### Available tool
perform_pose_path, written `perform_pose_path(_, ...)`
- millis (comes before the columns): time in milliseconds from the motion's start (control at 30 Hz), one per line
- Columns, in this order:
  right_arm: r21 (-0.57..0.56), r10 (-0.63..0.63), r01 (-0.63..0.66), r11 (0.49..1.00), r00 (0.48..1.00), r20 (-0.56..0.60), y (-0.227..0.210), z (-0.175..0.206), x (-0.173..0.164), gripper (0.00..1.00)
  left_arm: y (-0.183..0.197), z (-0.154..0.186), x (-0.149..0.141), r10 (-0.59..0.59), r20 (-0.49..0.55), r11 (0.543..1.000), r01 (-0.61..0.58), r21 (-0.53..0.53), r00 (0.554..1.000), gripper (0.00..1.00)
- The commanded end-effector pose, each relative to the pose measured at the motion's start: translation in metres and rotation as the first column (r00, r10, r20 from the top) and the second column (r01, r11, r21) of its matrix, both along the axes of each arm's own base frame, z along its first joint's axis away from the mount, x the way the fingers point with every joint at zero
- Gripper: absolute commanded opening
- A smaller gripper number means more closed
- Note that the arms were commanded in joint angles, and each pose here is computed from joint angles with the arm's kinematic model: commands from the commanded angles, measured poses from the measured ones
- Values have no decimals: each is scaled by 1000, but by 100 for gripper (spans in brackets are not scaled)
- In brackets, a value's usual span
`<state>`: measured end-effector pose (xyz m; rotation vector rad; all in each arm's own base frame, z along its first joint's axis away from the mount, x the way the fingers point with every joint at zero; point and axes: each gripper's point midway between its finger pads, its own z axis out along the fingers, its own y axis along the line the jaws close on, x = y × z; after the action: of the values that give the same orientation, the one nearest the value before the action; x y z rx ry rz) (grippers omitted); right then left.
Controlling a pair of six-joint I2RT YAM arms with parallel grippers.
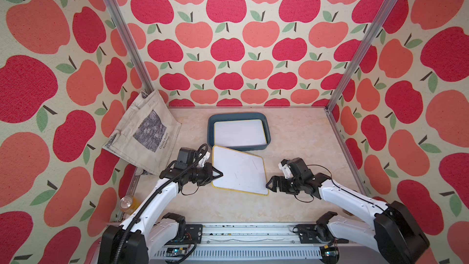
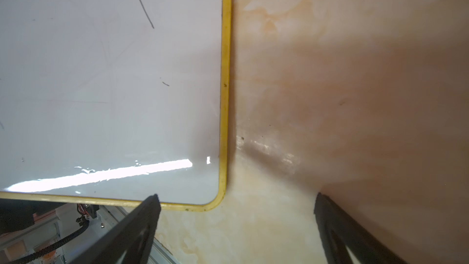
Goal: Put the whiteboard into the storage box
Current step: Pick up the whiteboard at the center of the board, then place the whiteboard in the storage box.
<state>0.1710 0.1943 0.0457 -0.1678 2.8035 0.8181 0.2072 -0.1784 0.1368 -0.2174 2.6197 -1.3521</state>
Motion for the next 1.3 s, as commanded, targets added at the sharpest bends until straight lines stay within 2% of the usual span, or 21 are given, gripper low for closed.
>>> perform_pose_path(0,-47,8,-7,999,1000,23,-11,9,3,99,7,7,3,26,21,998,-27,49,999,11)
perform_pose_path(133,-53,-4,6,999,999,35,-15,14,10,99,12,11,4,40,40,996,-43,80,998,0)
perform_pose_path(300,-70,-5,9,998,998,55,-14,20,21,99,18,19,6,49,56,991,-56,124,997,0)
perform_pose_path(533,-110,1,8,994,996,85,-17,25,32,99,14,36,4,15,51,994,-21,111,999,0)
perform_pose_path(933,-275,-39,80,958,988,152,-47,28,51,99,11,103,9,-32,164,994,15,106,986,0)
perform_pose_path(1133,-309,-39,94,946,983,178,-55,32,55,99,3,140,13,-66,244,997,57,44,967,0)
perform_pose_path(1267,-319,-47,106,942,981,187,-59,33,57,99,3,151,17,-62,271,998,57,25,961,1)
